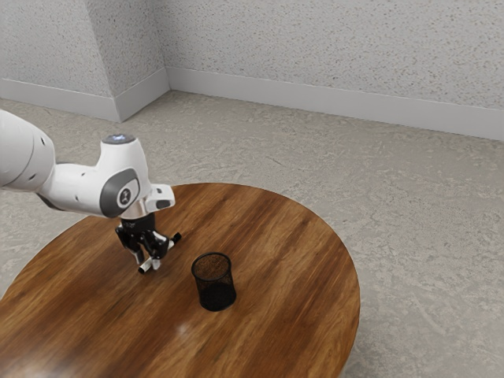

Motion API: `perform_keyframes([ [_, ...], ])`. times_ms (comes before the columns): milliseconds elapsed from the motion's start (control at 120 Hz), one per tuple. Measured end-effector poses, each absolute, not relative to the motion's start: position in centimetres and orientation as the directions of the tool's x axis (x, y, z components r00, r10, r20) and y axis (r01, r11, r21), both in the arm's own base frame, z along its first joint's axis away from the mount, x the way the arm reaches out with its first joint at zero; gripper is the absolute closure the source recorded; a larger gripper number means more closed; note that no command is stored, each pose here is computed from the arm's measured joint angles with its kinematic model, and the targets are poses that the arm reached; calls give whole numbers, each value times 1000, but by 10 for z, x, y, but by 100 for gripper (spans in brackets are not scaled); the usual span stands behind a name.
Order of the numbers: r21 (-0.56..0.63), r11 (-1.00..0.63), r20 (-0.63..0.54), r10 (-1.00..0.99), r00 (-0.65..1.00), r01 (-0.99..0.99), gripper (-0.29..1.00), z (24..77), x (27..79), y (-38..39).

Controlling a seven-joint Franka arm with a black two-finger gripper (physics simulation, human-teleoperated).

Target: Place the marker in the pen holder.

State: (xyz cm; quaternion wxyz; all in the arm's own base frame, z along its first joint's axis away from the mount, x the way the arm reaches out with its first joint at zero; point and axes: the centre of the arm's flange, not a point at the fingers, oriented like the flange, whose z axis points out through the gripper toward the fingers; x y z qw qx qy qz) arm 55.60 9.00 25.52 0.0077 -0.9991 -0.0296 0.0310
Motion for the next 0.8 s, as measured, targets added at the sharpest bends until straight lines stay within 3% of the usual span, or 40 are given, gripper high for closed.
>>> perform_keyframes([
  [217, -16, -998, -56, 59, 997, 58, 58, 254, 556, 91],
  [542, -12, -998, -60, 65, 996, 64, 61, 248, 557, 93],
  [800, -7, -997, -56, 76, 996, 76, 74, 250, 558, 92],
])
